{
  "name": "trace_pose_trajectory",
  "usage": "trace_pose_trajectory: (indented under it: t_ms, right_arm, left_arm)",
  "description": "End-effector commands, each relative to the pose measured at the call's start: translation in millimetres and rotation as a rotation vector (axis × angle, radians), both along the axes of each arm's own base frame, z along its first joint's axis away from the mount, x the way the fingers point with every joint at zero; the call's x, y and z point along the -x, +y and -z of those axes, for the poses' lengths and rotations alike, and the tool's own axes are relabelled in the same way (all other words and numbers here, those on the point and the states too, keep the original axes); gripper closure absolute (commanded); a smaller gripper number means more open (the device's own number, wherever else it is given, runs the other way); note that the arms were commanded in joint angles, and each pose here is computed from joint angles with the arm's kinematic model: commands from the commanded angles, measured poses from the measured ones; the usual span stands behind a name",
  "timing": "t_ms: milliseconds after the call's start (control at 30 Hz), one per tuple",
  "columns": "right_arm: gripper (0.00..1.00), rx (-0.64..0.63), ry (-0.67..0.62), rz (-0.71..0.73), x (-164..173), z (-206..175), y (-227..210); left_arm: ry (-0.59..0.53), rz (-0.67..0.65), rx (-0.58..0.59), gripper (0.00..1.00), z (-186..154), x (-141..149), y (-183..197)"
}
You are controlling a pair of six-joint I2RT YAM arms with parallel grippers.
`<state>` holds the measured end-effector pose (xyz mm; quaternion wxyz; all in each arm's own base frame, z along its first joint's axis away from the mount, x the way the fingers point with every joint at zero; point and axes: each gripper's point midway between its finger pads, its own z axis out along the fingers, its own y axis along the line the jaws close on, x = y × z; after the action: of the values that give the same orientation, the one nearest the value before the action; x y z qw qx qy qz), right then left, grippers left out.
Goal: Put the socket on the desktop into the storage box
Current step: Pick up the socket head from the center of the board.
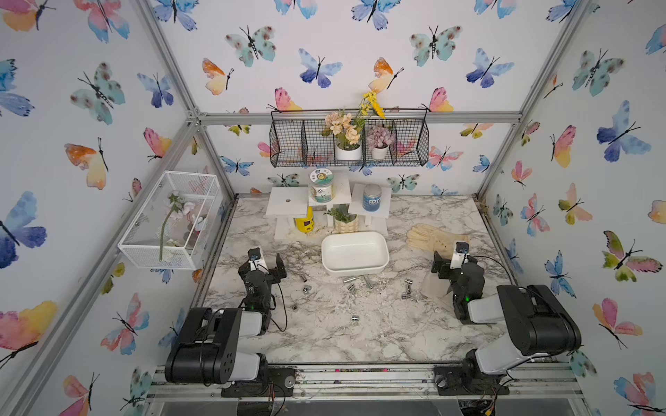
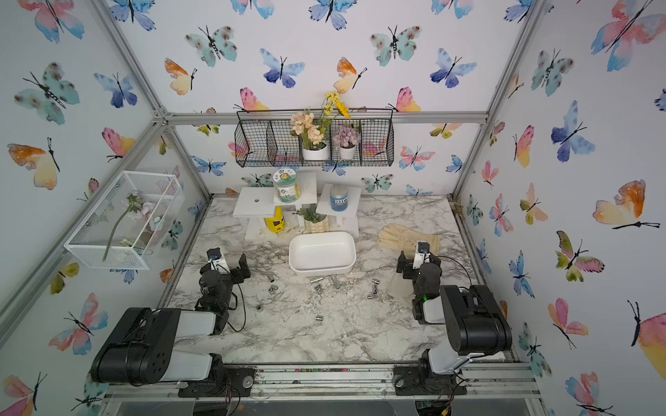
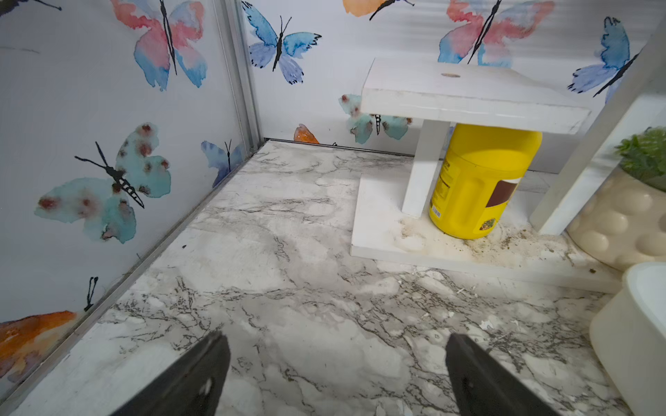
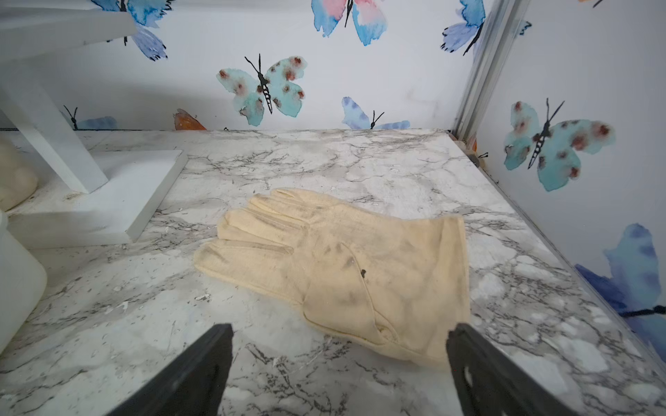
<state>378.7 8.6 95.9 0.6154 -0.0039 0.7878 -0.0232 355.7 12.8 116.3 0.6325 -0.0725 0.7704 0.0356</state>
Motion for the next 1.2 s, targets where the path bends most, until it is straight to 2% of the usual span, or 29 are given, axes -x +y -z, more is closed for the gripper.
trace_pose_trajectory:
  t_ms: [0,1100,1167]
  right_arm:
    - [0.02,0.001,-0.012,-0.022,-4.2,-4.6,4.1]
    - [0.02,0.003,-0.027,-0.028,-4.1,-8.4,5.0]
    - [0.02,0.001,-0.025,-0.033,-9.2,-14.5,6.3]
  left_arm:
    - [-0.005,0.021,-0.005,0.01,-2.8,-4.1,-2.6]
    - [-0.004,0.021,-0.005,0.01,-2.6,-3.8,-2.7]
    - [-0.039,-0.016,-0.014,0.01,-16.4,-7.0,3.2]
